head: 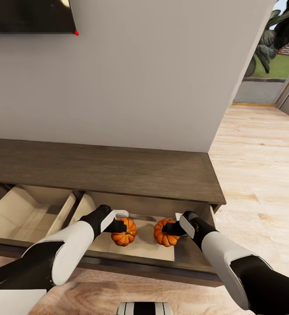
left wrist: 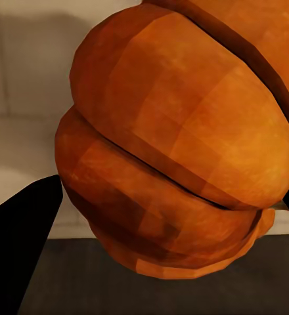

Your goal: Place each of the two pumpkins and all three candles from the living room inside a cabinet in the living room (use any cabinet), then make sure every cabinet is closed, and position the cauldron so it is next to a table in the living room.

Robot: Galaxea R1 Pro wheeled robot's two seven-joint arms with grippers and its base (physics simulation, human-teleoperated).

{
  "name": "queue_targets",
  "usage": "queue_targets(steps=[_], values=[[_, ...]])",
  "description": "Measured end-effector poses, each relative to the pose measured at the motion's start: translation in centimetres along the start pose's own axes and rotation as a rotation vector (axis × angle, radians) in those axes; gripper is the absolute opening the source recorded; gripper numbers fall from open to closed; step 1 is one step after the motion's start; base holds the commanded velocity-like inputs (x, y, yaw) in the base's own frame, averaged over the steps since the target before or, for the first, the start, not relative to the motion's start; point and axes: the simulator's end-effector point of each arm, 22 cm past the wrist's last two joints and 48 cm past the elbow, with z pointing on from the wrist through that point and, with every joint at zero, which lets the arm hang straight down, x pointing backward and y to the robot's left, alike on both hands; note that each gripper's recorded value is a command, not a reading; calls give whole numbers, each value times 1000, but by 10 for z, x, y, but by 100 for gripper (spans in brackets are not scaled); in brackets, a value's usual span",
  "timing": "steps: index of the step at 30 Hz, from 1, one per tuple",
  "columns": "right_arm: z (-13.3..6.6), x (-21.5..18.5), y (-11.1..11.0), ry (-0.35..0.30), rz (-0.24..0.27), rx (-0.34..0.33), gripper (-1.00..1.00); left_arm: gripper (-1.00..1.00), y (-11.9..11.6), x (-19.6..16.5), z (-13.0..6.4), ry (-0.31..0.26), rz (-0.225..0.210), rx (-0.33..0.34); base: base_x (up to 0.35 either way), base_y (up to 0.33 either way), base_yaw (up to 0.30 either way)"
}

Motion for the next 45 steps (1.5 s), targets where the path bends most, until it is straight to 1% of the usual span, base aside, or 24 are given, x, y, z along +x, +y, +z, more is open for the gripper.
queue_targets(steps=[1, 15, 21, 34, 41, 45], values=[[2, 1, -1, 4, 1, 0, -100, -100, 0, 1, 2, 4, 0, 0, 0, 0, 0], [2, 1, 0, 3, 1, -2, -100, -100, 0, 1, 2, 3, -1, 1, 0, 0, 0], [15, 10, -3, 28, 5, 0, -100, -100, 0, 9, 16, 28, -4, 3, 0, 0, 0], [14, 10, -3, 27, 5, -1, -100, -100, 0, 9, 15, 28, -6, 4, 0, 0, 0], [29, 21, -6, 56, 10, 2, -100, -100, 1, 19, 31, 58, -8, 5, 0, 0, 0], [29, 20, -6, 55, 10, 2, -100, -100, 1, 19, 31, 57, -8, 6, 0, 0, 0]])
